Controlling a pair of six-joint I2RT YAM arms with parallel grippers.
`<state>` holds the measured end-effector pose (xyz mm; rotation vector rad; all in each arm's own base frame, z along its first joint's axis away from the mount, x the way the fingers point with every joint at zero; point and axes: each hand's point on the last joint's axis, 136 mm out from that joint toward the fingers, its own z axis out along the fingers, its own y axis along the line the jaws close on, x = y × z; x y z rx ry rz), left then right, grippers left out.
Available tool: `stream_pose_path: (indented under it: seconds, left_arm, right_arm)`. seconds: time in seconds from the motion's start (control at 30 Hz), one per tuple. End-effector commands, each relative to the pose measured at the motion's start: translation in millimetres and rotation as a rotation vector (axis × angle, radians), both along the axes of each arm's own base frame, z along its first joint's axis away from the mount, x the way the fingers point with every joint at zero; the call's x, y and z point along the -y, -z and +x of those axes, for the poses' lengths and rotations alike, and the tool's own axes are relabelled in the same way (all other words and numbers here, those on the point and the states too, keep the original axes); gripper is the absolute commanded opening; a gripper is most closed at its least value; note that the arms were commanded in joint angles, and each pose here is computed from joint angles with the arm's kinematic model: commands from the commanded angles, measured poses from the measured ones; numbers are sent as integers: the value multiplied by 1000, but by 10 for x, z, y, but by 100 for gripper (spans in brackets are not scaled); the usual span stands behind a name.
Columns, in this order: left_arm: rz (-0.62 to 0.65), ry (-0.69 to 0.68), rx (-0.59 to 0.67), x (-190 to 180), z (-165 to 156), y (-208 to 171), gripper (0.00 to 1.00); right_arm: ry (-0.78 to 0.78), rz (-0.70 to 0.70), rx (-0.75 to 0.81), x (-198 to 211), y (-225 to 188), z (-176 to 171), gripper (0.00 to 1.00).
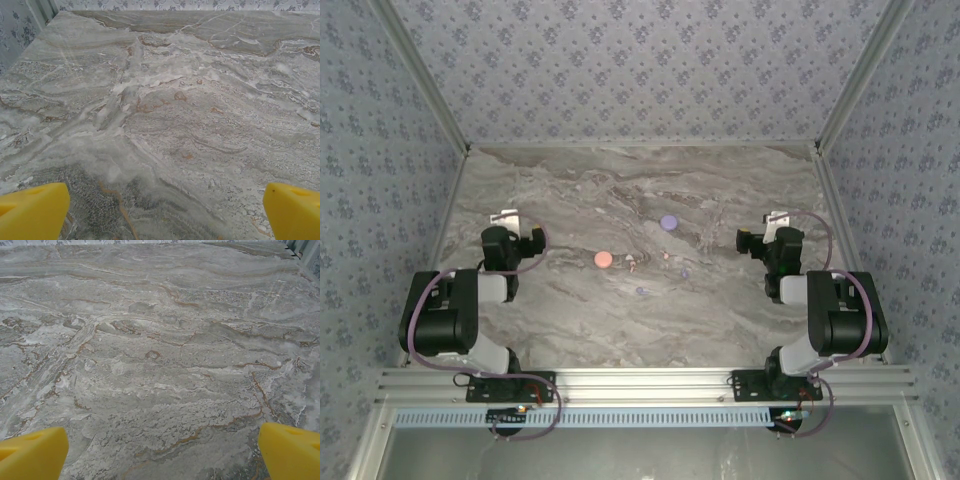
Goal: Insert the wireless bluetooth earbuds into the charging case
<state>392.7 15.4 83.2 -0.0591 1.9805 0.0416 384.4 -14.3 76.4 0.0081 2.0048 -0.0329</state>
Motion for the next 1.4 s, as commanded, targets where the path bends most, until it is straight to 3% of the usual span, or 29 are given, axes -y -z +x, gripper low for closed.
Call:
stream_pose_path:
  seconds: [0.0, 0.13, 0.3, 0.57, 0.73, 1.07, 1.2, 1.33, 1.37]
  left_arm:
    - [-11, -6, 15, 8, 51, -55, 99]
    - [-11, -9, 10, 3, 49, -110, 99]
    - [-12, -124, 39, -174, -59, -287, 99]
    - [-210, -143, -167, -19, -167, -530, 99]
    - [-355, -92, -233, 289, -188, -674, 99]
    - [-488, 183, -478, 1509, -146, -679, 98]
    - [-485, 275, -520, 1964, -86, -670, 93]
    - [-511, 275, -571, 2276, 32, -589, 87]
    - [-518, 273, -580, 2343, 65, -568, 85]
  right_arm:
    - [15, -5, 6, 23, -34, 49, 100]
    - [31, -11, 7, 40, -88, 46, 100]
    - [94, -27, -14, 107, -261, -9, 100]
    - [80, 120, -266, -68, -377, -121, 100]
    - [5, 230, -403, -341, -341, -54, 100]
    - [-297, 410, -557, -1201, -294, 238, 100]
    - [-347, 444, -633, -1455, -181, 384, 85]
    - [-404, 526, -684, -1712, -122, 527, 61]
    - [-405, 537, -707, -1751, -75, 541, 60]
